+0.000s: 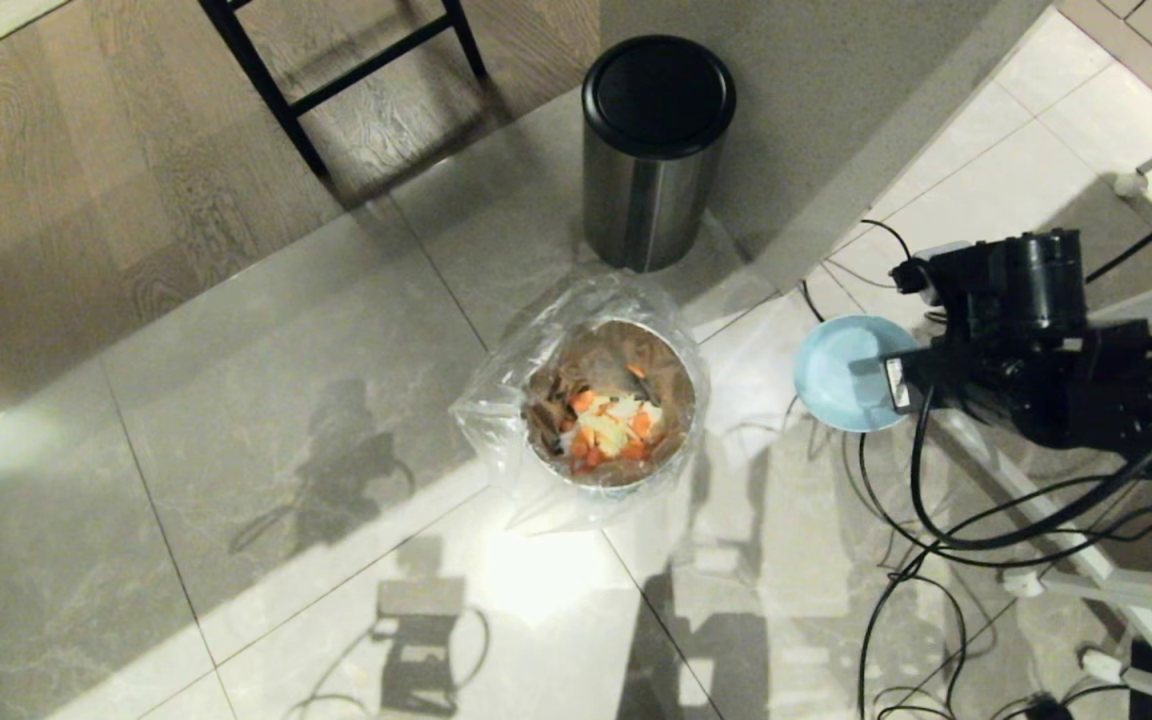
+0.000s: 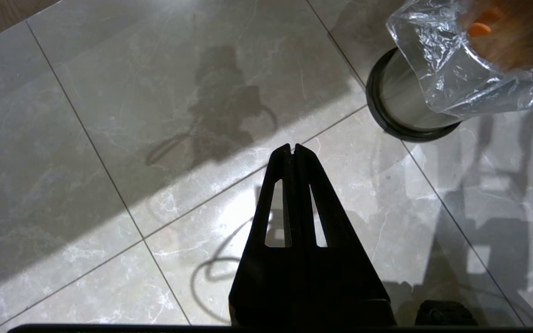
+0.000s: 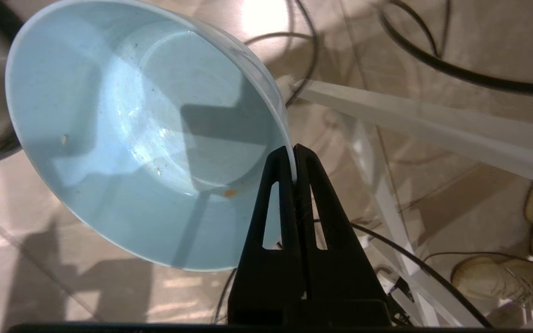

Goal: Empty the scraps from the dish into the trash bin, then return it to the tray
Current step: Put the bowl back to the table

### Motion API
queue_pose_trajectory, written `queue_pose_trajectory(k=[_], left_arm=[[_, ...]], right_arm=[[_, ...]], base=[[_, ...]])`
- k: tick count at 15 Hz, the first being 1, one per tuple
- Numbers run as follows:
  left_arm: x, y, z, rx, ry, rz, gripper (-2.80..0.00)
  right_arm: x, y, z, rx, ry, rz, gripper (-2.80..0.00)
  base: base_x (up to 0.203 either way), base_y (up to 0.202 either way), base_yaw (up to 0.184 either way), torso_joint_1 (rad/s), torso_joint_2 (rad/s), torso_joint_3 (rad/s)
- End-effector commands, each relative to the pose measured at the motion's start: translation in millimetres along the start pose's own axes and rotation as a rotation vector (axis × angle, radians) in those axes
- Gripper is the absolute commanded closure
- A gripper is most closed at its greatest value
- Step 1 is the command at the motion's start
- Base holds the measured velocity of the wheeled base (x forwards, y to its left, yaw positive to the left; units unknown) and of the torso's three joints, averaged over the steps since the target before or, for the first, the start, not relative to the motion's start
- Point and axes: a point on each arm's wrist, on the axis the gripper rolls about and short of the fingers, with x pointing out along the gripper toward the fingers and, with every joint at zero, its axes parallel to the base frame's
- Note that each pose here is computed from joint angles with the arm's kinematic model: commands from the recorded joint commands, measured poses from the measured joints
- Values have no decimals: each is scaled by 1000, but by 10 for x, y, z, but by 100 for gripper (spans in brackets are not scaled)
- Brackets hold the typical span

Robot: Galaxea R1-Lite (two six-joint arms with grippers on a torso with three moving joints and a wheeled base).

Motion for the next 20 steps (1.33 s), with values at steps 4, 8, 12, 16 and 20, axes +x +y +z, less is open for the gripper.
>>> queue_pose_trajectory(k=[4, 8, 12, 16, 20], left_arm=[[0, 0, 0, -1, -1, 0, 0], [0, 0, 0, -1, 0, 0, 0], [1, 0, 0, -1, 1, 1, 0], [1, 0, 0, -1, 1, 1, 0], [1, 0, 1, -1, 1, 1, 0]], right_arm=[[88, -166, -234, 2, 47, -62, 0], [120, -333, -420, 30, 71, -121, 0], [65, -459, -747, 36, 126, -164, 0], [-120, -653, -1092, 54, 175, -229, 0], [-454, -874, -1454, 92, 216, -313, 0]], base=[[0, 0, 0, 0, 0, 0], [0, 0, 0, 0, 0, 0], [0, 0, 0, 0, 0, 0], [0, 0, 0, 0, 0, 0], [0, 0, 0, 0, 0, 0]])
